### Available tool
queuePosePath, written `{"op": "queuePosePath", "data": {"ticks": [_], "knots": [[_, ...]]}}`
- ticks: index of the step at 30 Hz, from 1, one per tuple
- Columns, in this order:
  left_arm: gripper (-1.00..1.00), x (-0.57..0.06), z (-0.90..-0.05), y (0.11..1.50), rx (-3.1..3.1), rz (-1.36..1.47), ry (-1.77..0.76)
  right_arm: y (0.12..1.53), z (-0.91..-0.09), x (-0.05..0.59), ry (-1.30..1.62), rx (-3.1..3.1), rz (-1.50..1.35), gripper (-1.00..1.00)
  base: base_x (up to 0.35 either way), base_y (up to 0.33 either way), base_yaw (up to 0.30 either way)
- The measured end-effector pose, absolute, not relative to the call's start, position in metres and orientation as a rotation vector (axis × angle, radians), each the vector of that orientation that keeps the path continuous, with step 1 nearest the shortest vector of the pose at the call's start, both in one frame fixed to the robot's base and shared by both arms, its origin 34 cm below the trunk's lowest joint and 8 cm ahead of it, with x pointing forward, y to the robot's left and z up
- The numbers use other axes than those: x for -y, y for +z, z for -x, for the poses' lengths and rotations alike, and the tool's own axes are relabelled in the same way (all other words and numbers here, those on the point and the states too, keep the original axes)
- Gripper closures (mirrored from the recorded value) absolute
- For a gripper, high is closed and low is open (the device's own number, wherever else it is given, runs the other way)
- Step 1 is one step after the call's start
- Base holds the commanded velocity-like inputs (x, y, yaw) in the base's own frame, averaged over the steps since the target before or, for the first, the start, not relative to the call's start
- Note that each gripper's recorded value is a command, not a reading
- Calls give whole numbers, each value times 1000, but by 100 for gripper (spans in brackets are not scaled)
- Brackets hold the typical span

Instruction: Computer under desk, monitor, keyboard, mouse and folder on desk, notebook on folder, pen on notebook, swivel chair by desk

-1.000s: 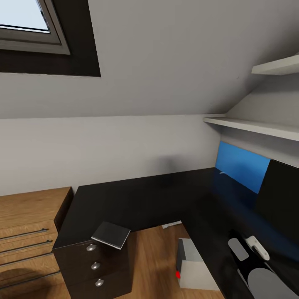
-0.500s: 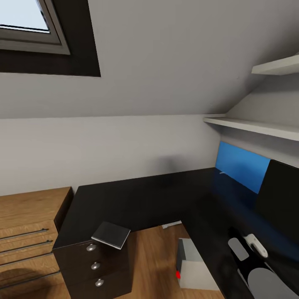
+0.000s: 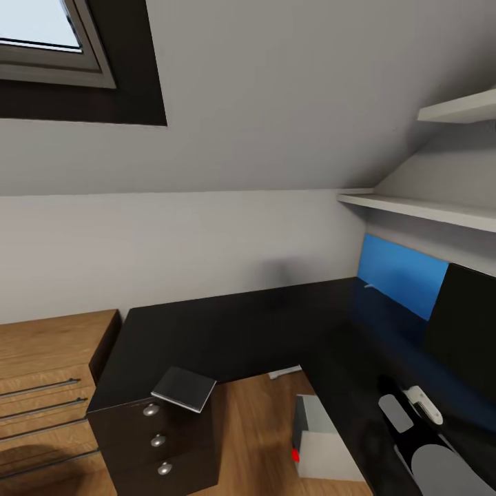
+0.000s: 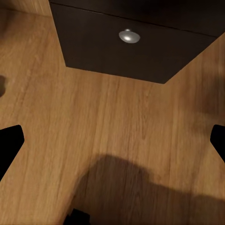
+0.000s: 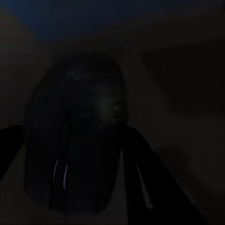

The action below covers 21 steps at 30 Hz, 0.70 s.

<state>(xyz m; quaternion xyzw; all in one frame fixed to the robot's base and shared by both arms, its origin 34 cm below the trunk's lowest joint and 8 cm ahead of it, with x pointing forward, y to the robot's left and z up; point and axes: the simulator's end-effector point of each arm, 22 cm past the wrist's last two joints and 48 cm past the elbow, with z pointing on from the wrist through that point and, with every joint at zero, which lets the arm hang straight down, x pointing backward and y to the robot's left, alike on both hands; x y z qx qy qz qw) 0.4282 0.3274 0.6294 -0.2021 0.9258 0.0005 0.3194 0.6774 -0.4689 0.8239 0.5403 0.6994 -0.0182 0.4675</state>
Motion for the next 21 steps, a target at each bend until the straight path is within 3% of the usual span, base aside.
{"op": "queuePosePath", "data": {"ticks": [21], "knots": [[-100,-327,-427,629,-2437,532,2,824,-677,469,-45,-1716,-1326,100,0,0,-101]]}}
